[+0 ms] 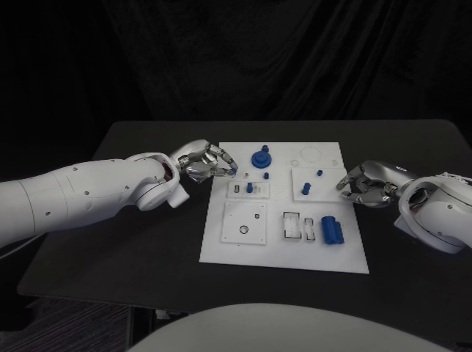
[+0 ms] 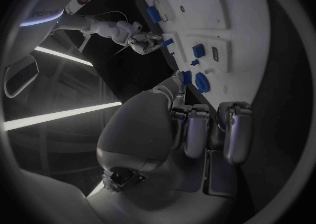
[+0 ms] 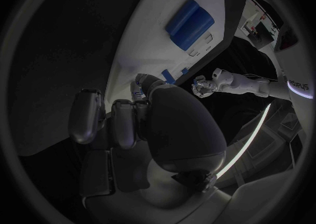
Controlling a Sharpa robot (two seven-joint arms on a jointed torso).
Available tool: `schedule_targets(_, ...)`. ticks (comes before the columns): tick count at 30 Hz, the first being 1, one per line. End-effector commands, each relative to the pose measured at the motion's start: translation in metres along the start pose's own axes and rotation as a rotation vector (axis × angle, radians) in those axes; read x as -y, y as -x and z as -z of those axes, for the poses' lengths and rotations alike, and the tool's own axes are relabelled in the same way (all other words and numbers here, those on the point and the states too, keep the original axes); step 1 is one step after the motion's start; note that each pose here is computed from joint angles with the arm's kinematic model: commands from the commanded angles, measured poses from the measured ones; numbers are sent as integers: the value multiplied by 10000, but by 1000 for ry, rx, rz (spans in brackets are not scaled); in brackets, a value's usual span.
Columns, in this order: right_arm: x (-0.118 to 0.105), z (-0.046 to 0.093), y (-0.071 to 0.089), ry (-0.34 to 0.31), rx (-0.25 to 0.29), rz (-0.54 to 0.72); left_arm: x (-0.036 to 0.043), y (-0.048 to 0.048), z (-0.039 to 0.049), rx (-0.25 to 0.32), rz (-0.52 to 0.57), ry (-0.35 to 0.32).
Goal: Assemble the parts on the task board
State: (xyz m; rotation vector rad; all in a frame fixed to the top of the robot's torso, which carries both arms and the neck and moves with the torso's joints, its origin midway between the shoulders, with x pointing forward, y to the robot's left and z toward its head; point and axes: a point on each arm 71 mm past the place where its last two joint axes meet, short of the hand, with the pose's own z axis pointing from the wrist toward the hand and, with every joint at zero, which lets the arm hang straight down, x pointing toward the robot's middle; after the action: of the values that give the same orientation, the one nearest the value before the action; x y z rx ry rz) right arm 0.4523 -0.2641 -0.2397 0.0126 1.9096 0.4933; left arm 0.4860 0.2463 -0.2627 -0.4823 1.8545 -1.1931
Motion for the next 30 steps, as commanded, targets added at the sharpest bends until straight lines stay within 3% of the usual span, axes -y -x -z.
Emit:
schedule_targets(1,13,4,-13,-13,-9,3,-10,-41,-23,-32,169,-10)
schedule_targets(13,0,-1,-19,-9,-11,3,-98,-162,-146,-105,208,58)
schedule_targets(23,6,9,-17,-10,-10,2,-194,-214,-154,-63,197,88)
schedule_targets(30,10,16,-17,-10,-10,2,-272,-230,-141,-30,39,61)
